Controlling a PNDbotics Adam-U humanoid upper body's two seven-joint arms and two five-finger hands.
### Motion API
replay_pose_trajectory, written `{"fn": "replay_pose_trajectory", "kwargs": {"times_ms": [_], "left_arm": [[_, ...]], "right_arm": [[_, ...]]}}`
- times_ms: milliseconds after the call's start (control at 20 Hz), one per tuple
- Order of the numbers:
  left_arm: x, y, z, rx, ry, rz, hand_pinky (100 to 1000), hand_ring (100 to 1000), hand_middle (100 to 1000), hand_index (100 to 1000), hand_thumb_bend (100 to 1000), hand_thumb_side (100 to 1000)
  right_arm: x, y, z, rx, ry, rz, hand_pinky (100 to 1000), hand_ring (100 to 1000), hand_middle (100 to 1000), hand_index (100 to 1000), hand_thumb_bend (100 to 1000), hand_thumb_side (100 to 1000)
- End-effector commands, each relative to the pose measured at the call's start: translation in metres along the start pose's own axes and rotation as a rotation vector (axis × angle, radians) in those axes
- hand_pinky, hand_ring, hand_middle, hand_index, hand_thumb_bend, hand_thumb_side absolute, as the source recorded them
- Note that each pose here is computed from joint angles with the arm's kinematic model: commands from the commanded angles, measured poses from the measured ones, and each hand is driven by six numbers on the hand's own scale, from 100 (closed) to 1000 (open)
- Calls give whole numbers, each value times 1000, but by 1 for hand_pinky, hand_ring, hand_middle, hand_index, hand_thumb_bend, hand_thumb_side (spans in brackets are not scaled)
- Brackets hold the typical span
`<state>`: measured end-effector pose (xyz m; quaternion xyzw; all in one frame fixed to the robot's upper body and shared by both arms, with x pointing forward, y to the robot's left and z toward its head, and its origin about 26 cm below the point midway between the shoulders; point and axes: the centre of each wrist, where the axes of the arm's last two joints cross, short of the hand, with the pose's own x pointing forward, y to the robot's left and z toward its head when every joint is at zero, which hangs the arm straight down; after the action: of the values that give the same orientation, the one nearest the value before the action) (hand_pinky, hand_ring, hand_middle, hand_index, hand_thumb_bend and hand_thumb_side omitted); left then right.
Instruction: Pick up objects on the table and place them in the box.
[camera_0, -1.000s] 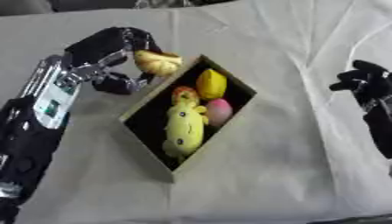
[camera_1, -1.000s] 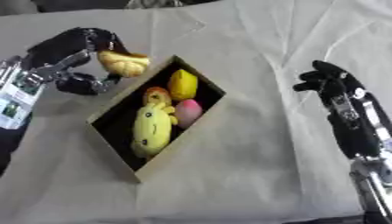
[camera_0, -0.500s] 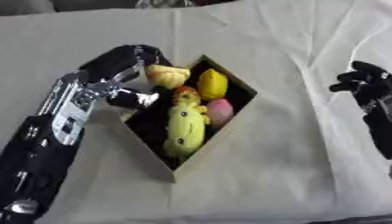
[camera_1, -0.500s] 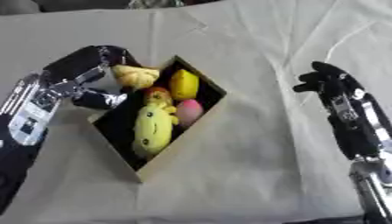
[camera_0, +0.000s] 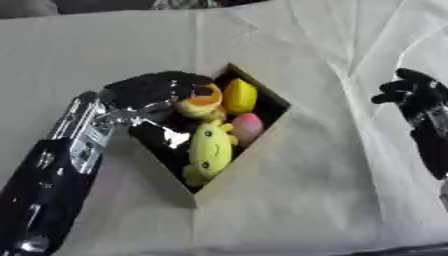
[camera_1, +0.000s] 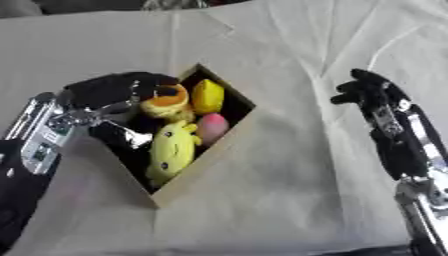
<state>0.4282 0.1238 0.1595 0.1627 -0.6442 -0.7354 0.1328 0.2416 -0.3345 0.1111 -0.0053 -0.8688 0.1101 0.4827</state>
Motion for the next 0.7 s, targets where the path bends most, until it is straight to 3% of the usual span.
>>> {"fn": "replay_pose_trajectory", "kwargs": {"times_ms": [50,300,350,400,450,550,700], "left_arm": [[-1,7,1,-55,-49,-32,1000,1000,1000,1000,211,1000],[-3,18,7,-10,-57,-8,1000,1000,1000,1000,169,999],[-3,24,9,15,-61,-10,1000,1000,1000,1000,133,971],[-3,31,13,47,-64,-13,1000,1000,1000,1000,100,1000],[-3,40,17,84,-68,-17,1000,1000,1000,1000,101,932],[-3,56,25,154,-77,-21,1000,1000,999,1000,100,881],[-1,81,38,228,-102,-20,1000,1000,1000,1000,126,879]], "right_arm": [[5,0,-3,10,-13,13,1000,692,688,862,100,690],[4,0,-2,10,-9,12,1000,693,688,862,100,691],[4,0,-2,10,-8,12,1000,693,687,862,100,691],[4,0,-2,9,-8,12,1000,694,687,861,100,682],[4,0,-2,9,-7,13,1000,694,687,861,100,691],[4,0,-1,9,-6,13,1000,695,686,861,100,689],[4,0,-1,8,-7,13,1000,695,686,861,100,689]]}}
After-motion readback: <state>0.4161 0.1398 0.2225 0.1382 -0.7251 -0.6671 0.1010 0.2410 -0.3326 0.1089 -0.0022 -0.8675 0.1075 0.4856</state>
